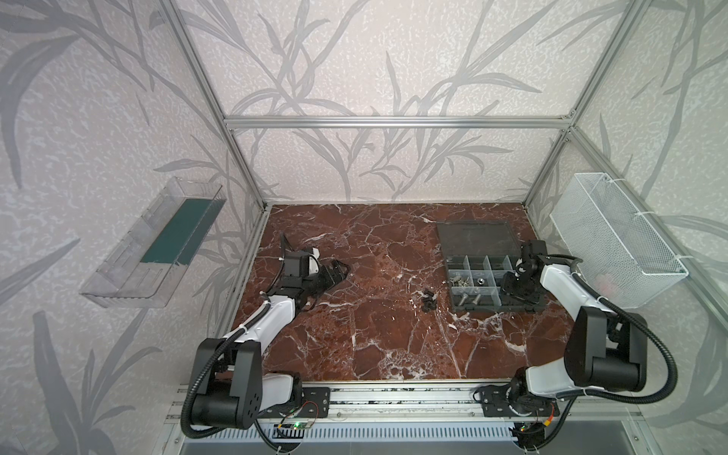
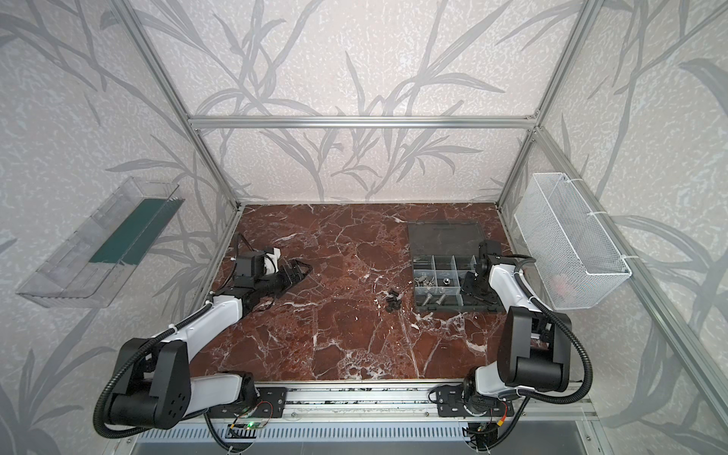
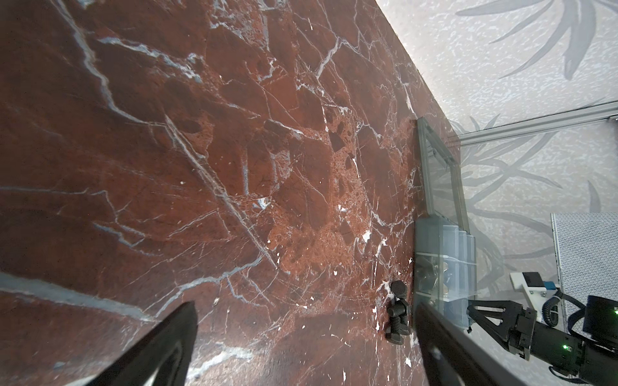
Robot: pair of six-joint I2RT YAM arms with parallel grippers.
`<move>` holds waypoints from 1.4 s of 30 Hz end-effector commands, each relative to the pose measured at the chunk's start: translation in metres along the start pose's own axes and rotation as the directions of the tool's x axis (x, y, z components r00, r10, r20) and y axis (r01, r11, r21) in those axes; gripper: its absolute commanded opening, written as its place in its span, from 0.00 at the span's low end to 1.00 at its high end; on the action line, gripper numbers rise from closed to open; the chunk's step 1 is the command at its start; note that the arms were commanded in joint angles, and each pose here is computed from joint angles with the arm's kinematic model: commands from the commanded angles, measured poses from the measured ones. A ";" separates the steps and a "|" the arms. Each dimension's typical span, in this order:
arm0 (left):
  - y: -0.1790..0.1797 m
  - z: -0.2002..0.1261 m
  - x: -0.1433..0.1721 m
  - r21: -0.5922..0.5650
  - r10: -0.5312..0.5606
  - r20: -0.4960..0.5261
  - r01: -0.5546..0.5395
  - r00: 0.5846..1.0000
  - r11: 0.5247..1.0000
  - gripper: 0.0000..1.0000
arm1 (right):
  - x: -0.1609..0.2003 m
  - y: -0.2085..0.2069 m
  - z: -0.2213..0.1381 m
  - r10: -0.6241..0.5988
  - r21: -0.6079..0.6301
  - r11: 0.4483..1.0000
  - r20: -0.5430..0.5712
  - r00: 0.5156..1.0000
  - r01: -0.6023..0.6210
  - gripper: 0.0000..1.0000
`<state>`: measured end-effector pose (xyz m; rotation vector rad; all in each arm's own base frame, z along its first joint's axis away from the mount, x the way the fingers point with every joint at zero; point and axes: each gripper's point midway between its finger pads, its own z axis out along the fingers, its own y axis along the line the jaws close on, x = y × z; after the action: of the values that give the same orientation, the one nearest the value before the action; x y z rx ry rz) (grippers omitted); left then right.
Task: Sort the screws and nuts into containers
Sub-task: Place the screw into the container, then move the screw to the center of the table.
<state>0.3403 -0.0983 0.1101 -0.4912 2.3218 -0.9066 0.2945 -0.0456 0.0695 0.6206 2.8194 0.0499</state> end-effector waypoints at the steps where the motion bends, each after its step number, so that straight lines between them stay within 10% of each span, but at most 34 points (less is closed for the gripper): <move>1: 0.001 -0.002 -0.001 -0.003 0.001 0.007 -0.001 1.000 1.000 0.99 | -0.011 0.006 -0.029 -0.014 -0.035 0.999 0.062 0.998 0.017 0.66; 9: 0.000 -0.003 -0.001 -0.001 0.000 0.008 0.000 1.000 1.000 0.99 | 0.004 0.063 -0.081 -0.113 -0.315 0.933 0.198 0.974 0.172 0.71; 21: -0.001 -0.002 0.001 0.012 -0.009 0.004 0.009 1.000 1.000 0.99 | 0.082 0.152 -0.096 -0.430 -0.356 0.784 0.277 0.859 0.508 0.72; 42: 0.000 -0.006 0.002 0.003 0.001 0.006 -0.001 1.000 1.000 0.99 | 0.144 0.236 -0.020 -0.377 -0.323 0.874 0.019 0.926 0.362 0.66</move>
<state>0.3371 -0.0979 0.1089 -0.4933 2.3225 -0.9069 0.2490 0.2198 0.0700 -0.0780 2.8503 0.4189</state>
